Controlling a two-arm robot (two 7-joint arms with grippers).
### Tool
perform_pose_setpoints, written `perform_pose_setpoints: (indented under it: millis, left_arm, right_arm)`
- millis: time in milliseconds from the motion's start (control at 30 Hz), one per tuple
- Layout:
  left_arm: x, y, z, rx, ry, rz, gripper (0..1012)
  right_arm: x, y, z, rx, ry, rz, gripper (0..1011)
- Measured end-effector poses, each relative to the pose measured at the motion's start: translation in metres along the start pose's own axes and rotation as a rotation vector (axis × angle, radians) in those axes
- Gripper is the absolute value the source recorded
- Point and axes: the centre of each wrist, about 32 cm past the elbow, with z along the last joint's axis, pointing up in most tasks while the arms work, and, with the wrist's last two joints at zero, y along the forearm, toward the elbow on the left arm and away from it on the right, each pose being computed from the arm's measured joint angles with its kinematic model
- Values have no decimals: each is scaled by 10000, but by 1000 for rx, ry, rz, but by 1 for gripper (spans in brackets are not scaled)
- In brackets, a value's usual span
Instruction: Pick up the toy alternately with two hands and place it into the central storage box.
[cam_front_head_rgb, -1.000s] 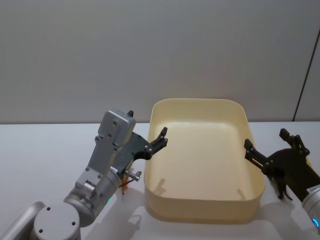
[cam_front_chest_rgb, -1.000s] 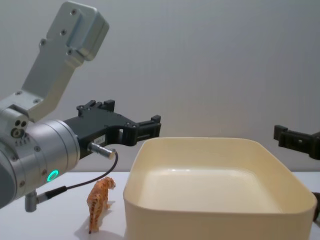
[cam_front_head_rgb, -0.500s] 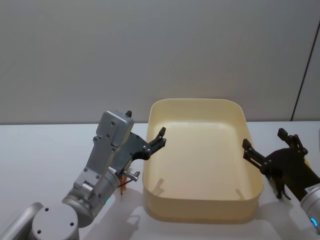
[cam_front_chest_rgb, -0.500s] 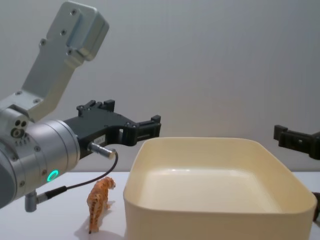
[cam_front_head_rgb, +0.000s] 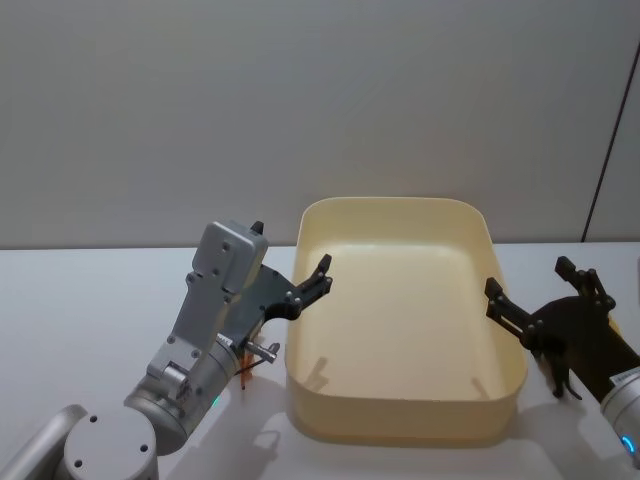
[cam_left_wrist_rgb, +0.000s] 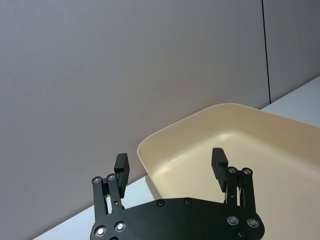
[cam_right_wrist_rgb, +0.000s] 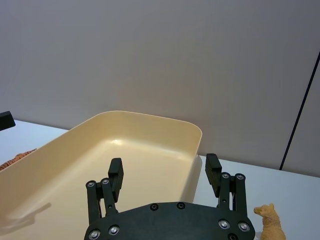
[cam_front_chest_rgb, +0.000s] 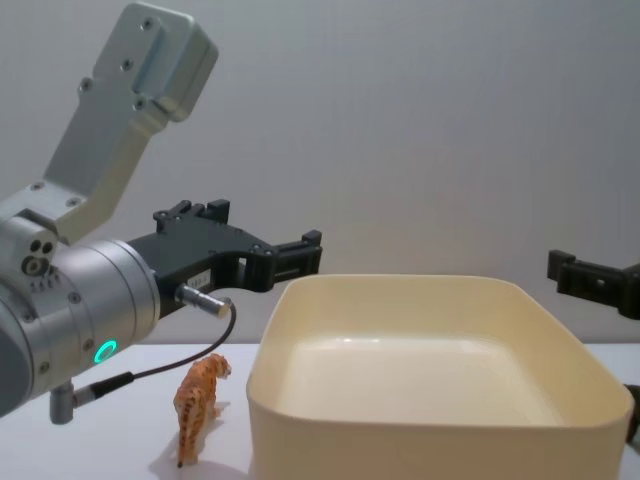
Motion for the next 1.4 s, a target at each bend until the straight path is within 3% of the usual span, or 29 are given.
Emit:
perform_pose_setpoints:
  millis: [600, 833, 1400]
  left_arm:
    - [0, 0, 0, 0, 0, 0, 1001]
    - [0, 0, 0, 0, 0, 0, 1001]
    - [0, 0, 0, 0, 0, 0, 1001]
  right_arm:
    - [-1, 9, -4, -4, 6, -1, 1001]
    - [57, -4, 1, -24, 4, -22, 1001]
    - [210, -329, 19, -125, -27, -104, 1001]
